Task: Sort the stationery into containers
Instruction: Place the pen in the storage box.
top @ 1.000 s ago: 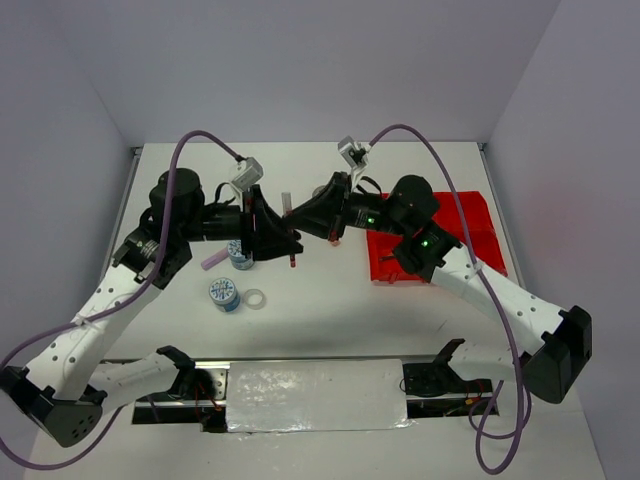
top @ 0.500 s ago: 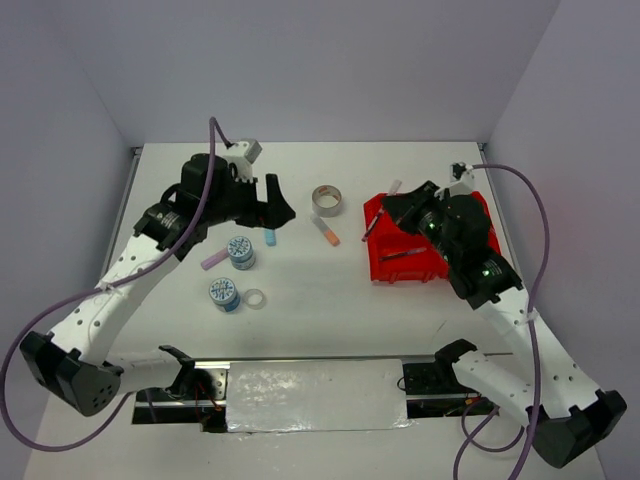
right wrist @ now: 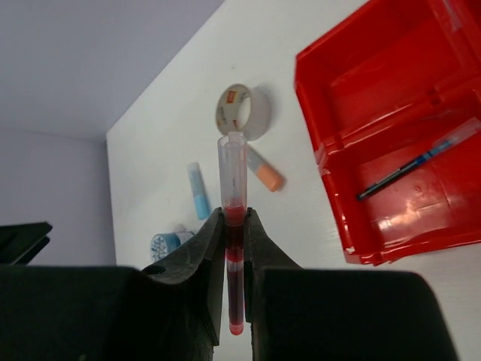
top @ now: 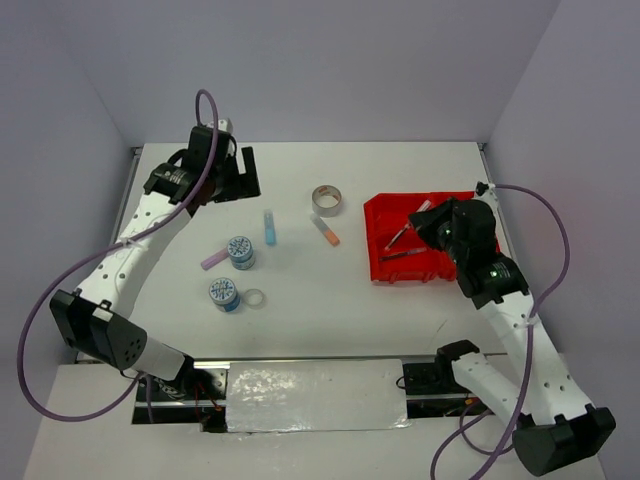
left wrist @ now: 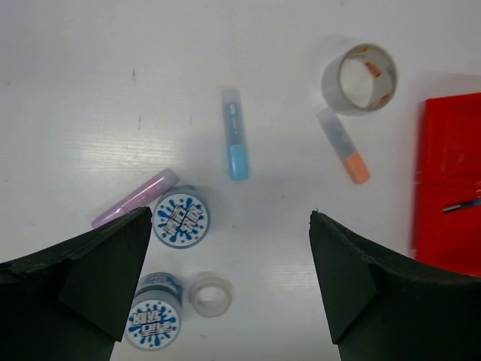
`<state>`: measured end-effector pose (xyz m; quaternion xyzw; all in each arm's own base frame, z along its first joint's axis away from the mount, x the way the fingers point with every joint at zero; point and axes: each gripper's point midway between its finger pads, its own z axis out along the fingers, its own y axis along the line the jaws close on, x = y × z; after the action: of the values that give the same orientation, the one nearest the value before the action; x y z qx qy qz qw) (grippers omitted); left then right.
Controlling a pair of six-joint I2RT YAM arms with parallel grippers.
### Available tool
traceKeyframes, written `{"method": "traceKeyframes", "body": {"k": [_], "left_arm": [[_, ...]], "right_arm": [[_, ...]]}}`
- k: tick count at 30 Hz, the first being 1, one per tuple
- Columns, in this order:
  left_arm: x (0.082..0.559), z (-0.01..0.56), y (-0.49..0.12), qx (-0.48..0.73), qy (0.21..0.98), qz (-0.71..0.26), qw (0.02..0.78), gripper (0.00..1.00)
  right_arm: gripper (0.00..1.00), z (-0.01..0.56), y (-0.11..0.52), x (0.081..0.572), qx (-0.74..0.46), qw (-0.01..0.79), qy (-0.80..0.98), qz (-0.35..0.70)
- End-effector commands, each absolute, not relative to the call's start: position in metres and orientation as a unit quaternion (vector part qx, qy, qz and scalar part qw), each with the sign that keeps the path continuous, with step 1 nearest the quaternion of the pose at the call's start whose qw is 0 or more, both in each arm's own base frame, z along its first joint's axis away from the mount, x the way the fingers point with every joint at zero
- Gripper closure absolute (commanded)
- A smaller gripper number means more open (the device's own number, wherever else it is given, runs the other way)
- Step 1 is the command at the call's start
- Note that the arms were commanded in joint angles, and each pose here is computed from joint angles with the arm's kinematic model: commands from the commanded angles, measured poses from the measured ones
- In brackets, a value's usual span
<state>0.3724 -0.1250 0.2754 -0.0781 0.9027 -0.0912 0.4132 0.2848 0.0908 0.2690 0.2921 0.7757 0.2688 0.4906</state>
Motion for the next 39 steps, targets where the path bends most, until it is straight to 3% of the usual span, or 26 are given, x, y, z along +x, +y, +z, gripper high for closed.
{"method": "traceKeyframes", "body": {"k": [1, 8, 11, 14, 22, 39], "left_arm": [[0.362, 0.252, -0.107, -0.049, 0.918, -0.042, 0.391, 0.02], [0.348, 0.204, -0.100, -0.018, 0.938, -0.016, 0.346, 0.02], [0.349, 0.202, -0.108, -0.017, 0.940, -0.034, 0.339, 0.02], [0.356, 0.207, -0.114, -0.015, 0.938, -0.046, 0.342, 0.02], [0.366, 0.204, -0.132, -0.018, 0.941, -0.080, 0.328, 0.03], [0.372, 0.220, -0.143, -0.012, 0.935, -0.107, 0.339, 0.02]], "right_arm": [[1.00, 0.248, 0.090, 0.301, 0.313, 0.476, 0.780, 0.259], [1.00, 0.235, 0.079, 0.324, 0.366, 0.430, 0.803, 0.193], [1.00, 0.199, 0.058, 0.319, 0.440, 0.397, 0.795, 0.129], [1.00, 0.181, 0.044, 0.328, 0.467, 0.414, 0.775, 0.101], [1.00, 0.137, 0.031, 0.338, 0.481, 0.387, 0.785, 0.041], [1.00, 0.091, 0.038, 0.344, 0.498, 0.336, 0.799, 0.026]]}}
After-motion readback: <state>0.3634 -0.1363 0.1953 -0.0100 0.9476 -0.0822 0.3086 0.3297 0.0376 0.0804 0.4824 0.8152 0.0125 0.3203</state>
